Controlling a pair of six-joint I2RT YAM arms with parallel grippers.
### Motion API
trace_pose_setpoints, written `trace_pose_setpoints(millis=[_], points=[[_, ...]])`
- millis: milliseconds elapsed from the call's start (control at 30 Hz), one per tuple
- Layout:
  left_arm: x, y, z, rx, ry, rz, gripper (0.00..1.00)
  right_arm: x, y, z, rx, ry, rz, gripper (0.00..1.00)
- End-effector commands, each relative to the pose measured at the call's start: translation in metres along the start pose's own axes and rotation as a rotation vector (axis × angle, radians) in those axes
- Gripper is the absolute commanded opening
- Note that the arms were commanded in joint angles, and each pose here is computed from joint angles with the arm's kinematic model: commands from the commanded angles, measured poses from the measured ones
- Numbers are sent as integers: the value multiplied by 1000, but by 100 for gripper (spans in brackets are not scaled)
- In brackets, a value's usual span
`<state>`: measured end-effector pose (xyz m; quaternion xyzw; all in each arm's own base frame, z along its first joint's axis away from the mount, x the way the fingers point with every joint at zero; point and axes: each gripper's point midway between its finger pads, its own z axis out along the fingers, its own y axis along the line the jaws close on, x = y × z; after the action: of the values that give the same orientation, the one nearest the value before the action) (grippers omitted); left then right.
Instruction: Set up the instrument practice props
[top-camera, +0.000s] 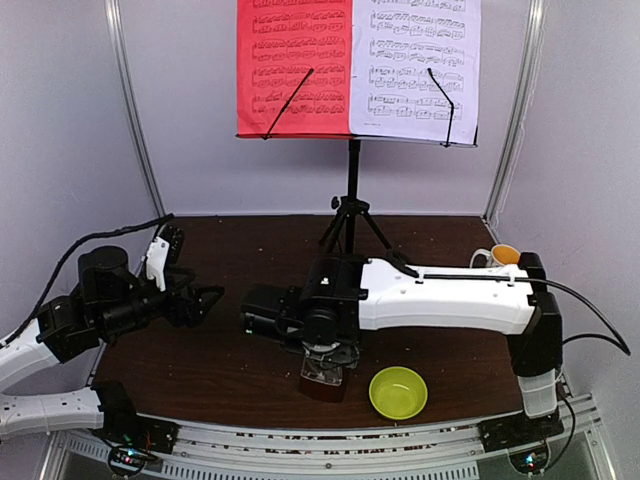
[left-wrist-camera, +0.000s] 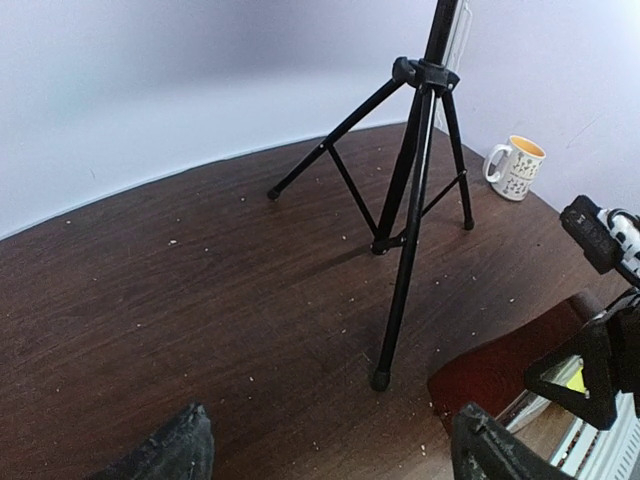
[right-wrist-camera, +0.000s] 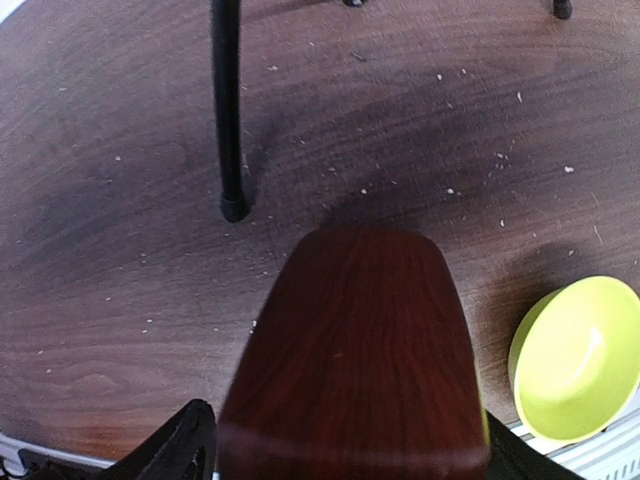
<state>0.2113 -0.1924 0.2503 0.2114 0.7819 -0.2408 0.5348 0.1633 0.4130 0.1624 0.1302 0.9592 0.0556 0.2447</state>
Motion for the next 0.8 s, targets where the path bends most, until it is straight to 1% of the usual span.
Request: trace_pose_setpoints(millis=[0, 233, 300, 367, 400, 500, 633, 767], points=[[0, 0, -3, 2, -8, 18, 85, 3, -5, 6, 61, -7, 73, 78], [3, -1, -4, 12, 0, 57, 86, -5, -13, 9, 95, -59, 63, 69], [3, -3, -3, 20, 0, 66, 86, -12, -16, 6, 97, -90, 38, 63], [5, -6, -2, 35, 11, 74, 86, -19, -16, 1, 74, -116, 6, 52], [5, -7, -2, 41, 14, 74, 86, -22, -17, 0, 62, -126, -10, 49], [9, -10, 0, 60, 24, 66, 86, -31, -17, -8, -9, -152, -35, 43], [9, -20, -1, 123, 17, 53, 85, -40, -11, -18, -155, -187, -86, 40], [14, -36, -1, 219, 29, 44, 84, -52, -11, -31, -295, -223, -156, 37]])
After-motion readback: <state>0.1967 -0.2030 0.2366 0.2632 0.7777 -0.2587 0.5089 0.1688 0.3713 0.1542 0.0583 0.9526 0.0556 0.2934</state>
